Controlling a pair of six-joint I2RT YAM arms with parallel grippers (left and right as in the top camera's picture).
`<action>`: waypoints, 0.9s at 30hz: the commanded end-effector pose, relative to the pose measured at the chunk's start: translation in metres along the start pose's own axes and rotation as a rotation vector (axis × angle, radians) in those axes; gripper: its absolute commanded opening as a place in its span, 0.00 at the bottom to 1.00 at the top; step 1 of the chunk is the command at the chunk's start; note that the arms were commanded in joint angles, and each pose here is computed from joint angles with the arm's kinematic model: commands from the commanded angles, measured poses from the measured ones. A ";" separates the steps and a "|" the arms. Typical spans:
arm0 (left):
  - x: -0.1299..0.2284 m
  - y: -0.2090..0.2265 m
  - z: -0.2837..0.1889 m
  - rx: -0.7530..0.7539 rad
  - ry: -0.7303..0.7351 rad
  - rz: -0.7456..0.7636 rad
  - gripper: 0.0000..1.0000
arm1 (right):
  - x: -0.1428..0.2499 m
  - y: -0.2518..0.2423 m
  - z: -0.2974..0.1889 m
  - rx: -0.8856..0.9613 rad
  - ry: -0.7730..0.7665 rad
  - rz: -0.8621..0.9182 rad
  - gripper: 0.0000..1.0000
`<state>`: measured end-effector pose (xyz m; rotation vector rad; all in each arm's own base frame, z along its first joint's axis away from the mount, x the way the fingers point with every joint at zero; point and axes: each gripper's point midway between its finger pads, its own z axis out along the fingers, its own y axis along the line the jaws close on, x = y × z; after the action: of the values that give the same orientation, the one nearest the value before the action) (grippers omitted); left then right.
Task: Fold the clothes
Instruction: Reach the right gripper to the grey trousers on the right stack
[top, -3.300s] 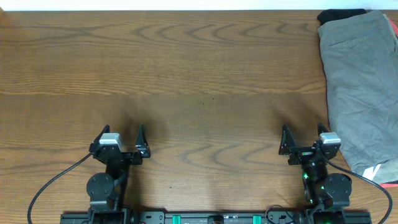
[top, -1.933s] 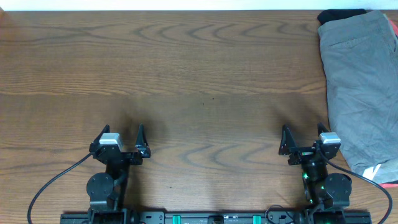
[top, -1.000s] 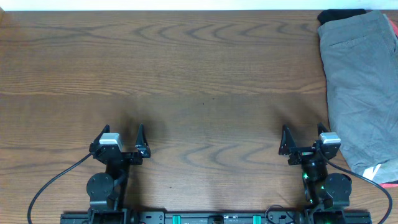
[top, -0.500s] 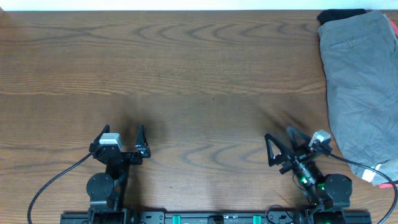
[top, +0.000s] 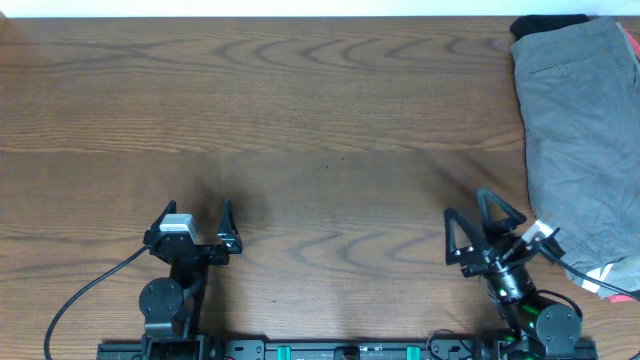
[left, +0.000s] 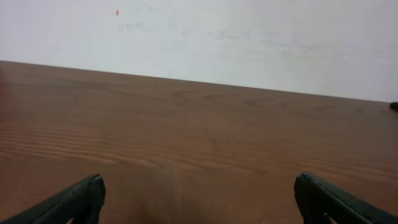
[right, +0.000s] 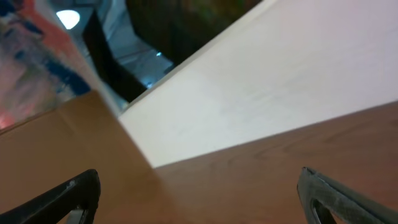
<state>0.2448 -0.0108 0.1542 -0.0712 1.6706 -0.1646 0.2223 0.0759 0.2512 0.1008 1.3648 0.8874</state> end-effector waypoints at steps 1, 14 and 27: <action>0.016 0.002 0.001 -0.003 0.051 0.001 0.98 | -0.047 0.011 0.008 0.073 -0.093 -0.174 0.99; 0.016 0.002 0.001 -0.003 0.052 0.001 0.98 | -0.114 -0.105 0.113 0.761 0.244 -0.454 0.99; 0.016 0.002 0.001 -0.002 0.051 0.001 0.98 | -0.083 -0.218 0.180 0.974 0.692 -0.657 0.99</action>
<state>0.2448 -0.0108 0.1541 -0.0715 1.6709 -0.1643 0.4808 -0.0268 0.2534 0.1571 2.1749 -0.2225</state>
